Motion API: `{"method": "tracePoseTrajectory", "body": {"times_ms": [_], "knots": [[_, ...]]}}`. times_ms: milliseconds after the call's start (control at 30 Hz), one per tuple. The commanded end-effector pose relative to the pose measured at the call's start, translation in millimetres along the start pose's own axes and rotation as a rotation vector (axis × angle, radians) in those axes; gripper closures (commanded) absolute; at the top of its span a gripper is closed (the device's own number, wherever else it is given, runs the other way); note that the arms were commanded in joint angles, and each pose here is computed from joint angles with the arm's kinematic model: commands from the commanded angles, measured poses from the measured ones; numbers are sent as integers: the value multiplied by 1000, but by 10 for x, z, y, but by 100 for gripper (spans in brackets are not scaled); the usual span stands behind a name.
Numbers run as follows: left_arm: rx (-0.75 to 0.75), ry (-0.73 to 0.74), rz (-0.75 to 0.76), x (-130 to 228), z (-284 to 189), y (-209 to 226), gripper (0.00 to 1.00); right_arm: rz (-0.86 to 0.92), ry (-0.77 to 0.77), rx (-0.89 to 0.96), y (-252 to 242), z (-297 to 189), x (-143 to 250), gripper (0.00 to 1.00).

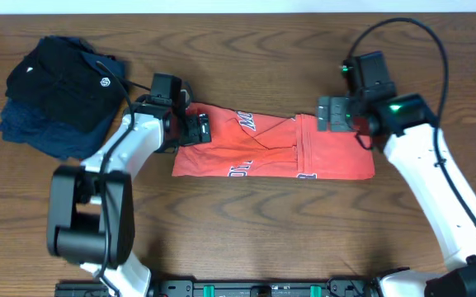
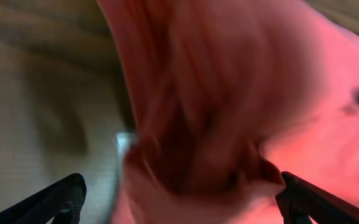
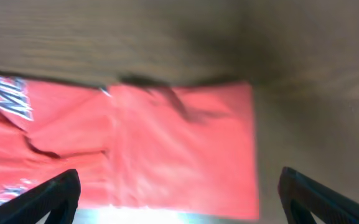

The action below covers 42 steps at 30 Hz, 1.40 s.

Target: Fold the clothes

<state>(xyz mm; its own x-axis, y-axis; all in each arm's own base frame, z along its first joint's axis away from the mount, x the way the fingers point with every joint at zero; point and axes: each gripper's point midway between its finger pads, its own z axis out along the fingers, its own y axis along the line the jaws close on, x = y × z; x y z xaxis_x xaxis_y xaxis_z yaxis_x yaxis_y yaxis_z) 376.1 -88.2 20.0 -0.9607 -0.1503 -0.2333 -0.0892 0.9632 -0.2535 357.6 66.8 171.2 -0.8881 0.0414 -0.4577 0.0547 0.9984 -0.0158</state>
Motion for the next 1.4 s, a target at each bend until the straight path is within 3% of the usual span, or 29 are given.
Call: {"method": "tracePoseTrajectory", "body": {"times_ms": [0, 33, 67, 100, 167, 200, 267, 467, 667, 800, 1033, 1200, 1367], "knots": [[61, 28, 7, 8, 138, -31, 2, 31, 27, 41, -259, -37, 45, 1], [90, 39, 7, 27, 166, -77, 2, 43, 38, 50, -319, -40, 67, 1], [131, 56, 7, 57, 195, -146, 10, 57, 53, 63, -391, -37, 94, 1], [164, 69, 8, 80, 206, -205, 21, 69, 62, 78, -458, -35, 110, 1], [214, 90, 11, 121, 217, -300, 67, 101, 76, 117, -628, -34, 136, 1], [227, 94, 12, 130, 212, -327, 80, 119, 81, 133, -712, -34, 144, 1], [254, 98, 13, 135, 190, -375, 93, 152, 89, 150, -841, -32, 157, 1], [283, 7, -23, -154, -134, -276, 94, 253, 124, 204, -1255, -46, 250, 1], [189, -172, -134, -642, -792, 281, 94, 322, 156, 242, -1555, -75, 358, 1], [176, -252, -166, -830, -1232, 413, 94, 348, 163, 255, -1657, -85, 390, 1], [237, -200, -30, -645, -1489, -302, 94, 354, 165, 237, -1638, -79, 392, 1], [267, -129, 139, -331, -1306, -1002, 94, 353, 175, 238, -1636, -84, 416, 1], [213, -69, 273, -32, -991, -1418, 94, 354, 178, 237, -1634, -85, 424, 1]]}}
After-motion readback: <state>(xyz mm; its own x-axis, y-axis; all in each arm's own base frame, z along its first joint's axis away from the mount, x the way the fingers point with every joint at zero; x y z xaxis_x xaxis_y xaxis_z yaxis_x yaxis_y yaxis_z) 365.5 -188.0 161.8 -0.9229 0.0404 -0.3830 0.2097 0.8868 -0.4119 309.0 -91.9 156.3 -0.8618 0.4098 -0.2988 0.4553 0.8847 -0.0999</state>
